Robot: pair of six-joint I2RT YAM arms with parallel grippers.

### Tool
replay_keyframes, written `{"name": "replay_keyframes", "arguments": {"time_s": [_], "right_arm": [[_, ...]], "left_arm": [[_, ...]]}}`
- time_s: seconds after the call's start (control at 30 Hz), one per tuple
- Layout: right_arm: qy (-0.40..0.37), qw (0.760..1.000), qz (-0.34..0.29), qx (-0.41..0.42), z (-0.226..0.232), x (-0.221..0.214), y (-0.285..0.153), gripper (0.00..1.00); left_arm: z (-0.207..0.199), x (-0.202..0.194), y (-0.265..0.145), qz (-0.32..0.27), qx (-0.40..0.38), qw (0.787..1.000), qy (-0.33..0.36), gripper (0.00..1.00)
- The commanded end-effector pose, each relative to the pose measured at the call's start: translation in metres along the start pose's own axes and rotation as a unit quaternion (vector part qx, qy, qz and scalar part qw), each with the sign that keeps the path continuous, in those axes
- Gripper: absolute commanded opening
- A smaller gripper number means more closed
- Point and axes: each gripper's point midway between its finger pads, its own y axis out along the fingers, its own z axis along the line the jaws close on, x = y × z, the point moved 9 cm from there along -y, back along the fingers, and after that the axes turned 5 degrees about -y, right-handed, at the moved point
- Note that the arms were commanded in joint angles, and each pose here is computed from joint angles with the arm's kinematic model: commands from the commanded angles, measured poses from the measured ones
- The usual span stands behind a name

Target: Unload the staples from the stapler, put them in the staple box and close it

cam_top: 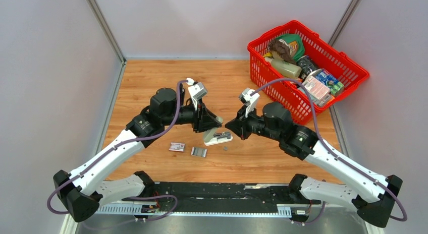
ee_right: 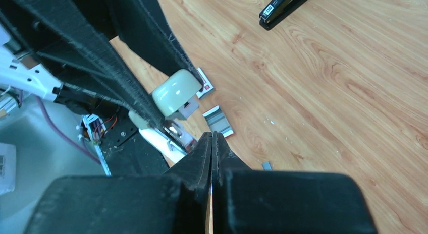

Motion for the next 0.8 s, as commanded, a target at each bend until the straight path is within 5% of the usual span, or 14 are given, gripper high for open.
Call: {"name": "replay_keyframes", "arguments": {"time_s": [0.0, 0.77], "right_arm": [[0.010, 0.999, -0.041, -0.017, -0.005, 0.006, 0.023, 0.00], [0.101, 0.994, -0.041, 0.025, -0.011, -0.079, 0.088, 0.00]], "left_arm": [[0.002, 0.013, 0.004, -0.044, 0.014, 0.999, 0.000, 0.00], [0.050, 0.013, 0.028, -0.123, 0.182, 0.973, -0.077, 0.00]]}}
